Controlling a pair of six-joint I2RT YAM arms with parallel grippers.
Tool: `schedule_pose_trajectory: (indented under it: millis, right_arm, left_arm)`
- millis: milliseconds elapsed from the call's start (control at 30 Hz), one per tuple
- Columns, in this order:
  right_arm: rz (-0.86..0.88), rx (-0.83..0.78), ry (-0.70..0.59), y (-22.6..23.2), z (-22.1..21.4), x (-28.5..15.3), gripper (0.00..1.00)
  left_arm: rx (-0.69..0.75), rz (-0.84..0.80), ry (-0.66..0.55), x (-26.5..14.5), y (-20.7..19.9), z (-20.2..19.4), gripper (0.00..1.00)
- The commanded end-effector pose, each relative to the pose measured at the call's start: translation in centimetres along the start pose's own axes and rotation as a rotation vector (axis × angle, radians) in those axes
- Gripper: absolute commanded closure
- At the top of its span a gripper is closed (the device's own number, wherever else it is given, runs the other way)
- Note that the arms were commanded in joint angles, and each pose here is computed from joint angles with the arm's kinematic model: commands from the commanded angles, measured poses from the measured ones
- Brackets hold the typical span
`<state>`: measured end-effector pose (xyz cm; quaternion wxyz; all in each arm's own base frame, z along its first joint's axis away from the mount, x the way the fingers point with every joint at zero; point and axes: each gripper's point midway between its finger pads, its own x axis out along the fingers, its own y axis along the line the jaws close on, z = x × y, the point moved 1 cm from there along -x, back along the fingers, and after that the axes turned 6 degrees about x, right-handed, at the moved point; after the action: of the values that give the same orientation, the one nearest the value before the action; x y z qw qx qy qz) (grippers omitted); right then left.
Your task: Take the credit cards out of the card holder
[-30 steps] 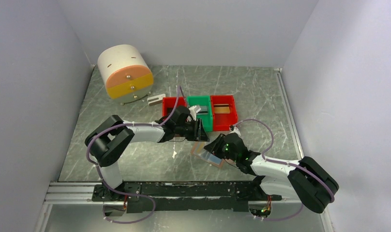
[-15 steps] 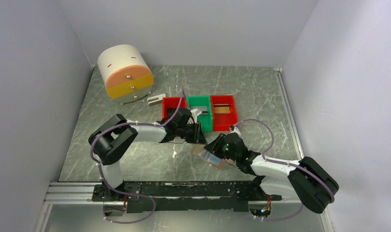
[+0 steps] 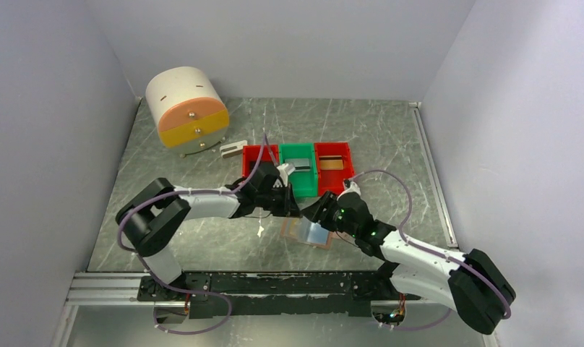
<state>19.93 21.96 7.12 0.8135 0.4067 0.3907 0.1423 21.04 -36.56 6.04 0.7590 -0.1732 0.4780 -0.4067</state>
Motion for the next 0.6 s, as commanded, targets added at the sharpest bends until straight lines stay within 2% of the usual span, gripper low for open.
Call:
schedule_pose_trajectory:
  millis: [0,300,433,567]
  right_arm:
    - [-0.046,-0.029,-0.035,-0.1,1.2,-0.6,0.42]
    - [-0.112,-0.067,0.008,-0.1,1.1,0.1,0.44]
    - [-0.092,-0.093,0.005,0.9,1.5,0.2,0.45]
    - [-0.081,-0.125,0.022,1.7,1.6,0.3,0.45]
  left_arm:
    - [-0.025,0.071,-0.020,-1.9,0.7,-1.0,0.91]
    - [-0.164,0.261,-0.066,-6.5,3.2,-3.7,0.91]
    - [-0.214,0.347,-0.145,-8.6,3.8,-2.7,0.91]
    - [-0.243,0.435,-0.167,-9.6,4.7,-2.4,0.91]
